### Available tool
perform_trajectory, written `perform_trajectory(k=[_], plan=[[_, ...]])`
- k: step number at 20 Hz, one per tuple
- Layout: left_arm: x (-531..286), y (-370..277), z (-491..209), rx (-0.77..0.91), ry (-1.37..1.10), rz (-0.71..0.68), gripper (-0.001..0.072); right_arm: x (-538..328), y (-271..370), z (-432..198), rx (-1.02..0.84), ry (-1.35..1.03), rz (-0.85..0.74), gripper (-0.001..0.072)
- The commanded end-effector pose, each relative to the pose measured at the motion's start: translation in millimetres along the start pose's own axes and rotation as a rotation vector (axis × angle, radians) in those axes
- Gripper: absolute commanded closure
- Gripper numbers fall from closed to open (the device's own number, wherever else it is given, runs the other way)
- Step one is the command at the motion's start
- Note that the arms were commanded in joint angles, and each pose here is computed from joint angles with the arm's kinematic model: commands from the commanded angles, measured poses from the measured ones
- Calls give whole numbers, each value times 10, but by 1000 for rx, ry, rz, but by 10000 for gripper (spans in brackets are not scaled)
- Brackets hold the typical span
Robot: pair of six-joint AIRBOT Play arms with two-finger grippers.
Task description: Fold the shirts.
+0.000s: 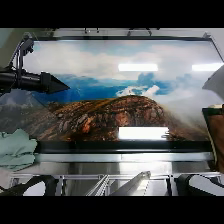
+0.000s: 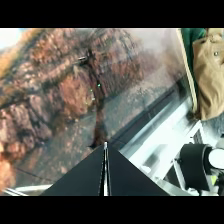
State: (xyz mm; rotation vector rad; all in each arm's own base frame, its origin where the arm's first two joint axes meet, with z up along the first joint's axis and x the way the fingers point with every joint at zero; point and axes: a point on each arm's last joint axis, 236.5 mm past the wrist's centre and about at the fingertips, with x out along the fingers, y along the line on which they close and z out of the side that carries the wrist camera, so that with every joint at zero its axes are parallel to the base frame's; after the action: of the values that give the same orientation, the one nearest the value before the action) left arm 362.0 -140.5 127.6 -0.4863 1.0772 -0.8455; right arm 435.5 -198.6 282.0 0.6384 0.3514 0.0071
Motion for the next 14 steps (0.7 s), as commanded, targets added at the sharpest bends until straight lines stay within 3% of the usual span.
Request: perform_trajectory(k=[1,3,7,8,11,14], plan=[[2,30,46,1,-19,12,706,-127,-88,296,61,-5,-49,695],[3,22,31,2,-13,9,706,-367,-384,215,138,30,-173,696],[2,-25,-59,31,25,-11,707,-1378,-1304,-275,159,204,-707,697],[2,-29,-69,39,29,-13,706,-1567,-1419,-452,190,269,-775,697],[2,-27,-63,50,27,-12,706,-1842,-1568,-1148,369,499,-806,697],[2,-29,-66,70,28,-14,706,-2031,-1661,-1631,535,578,-851,697]])
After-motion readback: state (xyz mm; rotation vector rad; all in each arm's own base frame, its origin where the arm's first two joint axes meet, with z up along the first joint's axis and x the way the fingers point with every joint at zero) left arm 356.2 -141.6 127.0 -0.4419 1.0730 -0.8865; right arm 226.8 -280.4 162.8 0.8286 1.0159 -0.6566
